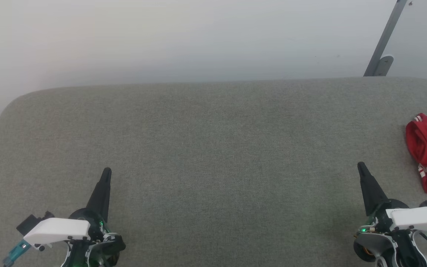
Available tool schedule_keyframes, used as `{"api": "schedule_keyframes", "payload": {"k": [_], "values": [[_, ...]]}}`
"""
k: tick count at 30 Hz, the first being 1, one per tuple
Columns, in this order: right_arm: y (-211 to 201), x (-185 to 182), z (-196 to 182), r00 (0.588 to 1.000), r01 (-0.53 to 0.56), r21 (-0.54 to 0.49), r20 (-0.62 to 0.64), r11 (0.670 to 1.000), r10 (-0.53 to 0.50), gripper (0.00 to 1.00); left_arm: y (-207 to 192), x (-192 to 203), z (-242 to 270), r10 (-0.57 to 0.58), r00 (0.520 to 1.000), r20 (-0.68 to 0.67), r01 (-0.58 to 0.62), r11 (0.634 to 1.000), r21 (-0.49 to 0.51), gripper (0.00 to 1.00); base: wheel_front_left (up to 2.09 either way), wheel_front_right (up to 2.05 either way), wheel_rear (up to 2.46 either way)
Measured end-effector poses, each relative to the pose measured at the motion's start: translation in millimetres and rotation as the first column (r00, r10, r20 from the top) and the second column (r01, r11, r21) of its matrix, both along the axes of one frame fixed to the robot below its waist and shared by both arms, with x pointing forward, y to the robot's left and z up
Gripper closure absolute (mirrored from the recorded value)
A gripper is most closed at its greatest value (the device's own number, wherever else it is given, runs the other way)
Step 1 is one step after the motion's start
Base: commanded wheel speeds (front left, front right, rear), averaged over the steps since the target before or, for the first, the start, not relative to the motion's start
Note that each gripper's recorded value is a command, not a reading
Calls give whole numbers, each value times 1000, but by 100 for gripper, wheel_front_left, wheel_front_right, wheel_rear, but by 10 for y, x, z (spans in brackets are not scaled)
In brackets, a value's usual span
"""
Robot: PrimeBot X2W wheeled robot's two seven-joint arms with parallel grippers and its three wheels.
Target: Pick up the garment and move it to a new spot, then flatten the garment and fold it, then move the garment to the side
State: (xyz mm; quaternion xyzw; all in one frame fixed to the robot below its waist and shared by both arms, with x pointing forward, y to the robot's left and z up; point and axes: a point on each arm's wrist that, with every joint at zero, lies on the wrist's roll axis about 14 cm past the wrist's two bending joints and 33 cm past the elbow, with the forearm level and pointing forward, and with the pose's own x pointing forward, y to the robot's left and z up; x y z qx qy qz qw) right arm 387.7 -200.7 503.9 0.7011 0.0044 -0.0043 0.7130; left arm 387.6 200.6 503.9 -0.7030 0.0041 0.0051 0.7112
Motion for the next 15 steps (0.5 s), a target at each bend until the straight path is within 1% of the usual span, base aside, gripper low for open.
{"api": "schedule_keyframes", "payload": {"k": [2, 15], "values": [[3, 1, 4, 1000, 0, 17, 2, 1000, 0, 100, -9, -1, -1, -3, 1000, 1, 3, 1000, -14, 100, 0, 0, 0], [4, 4, 9, 1000, 0, 17, 4, 1000, 0, 100, -9, 0, -2, -3, 1000, 0, 3, 1000, -14, 100, 0, 0, 0]]}}
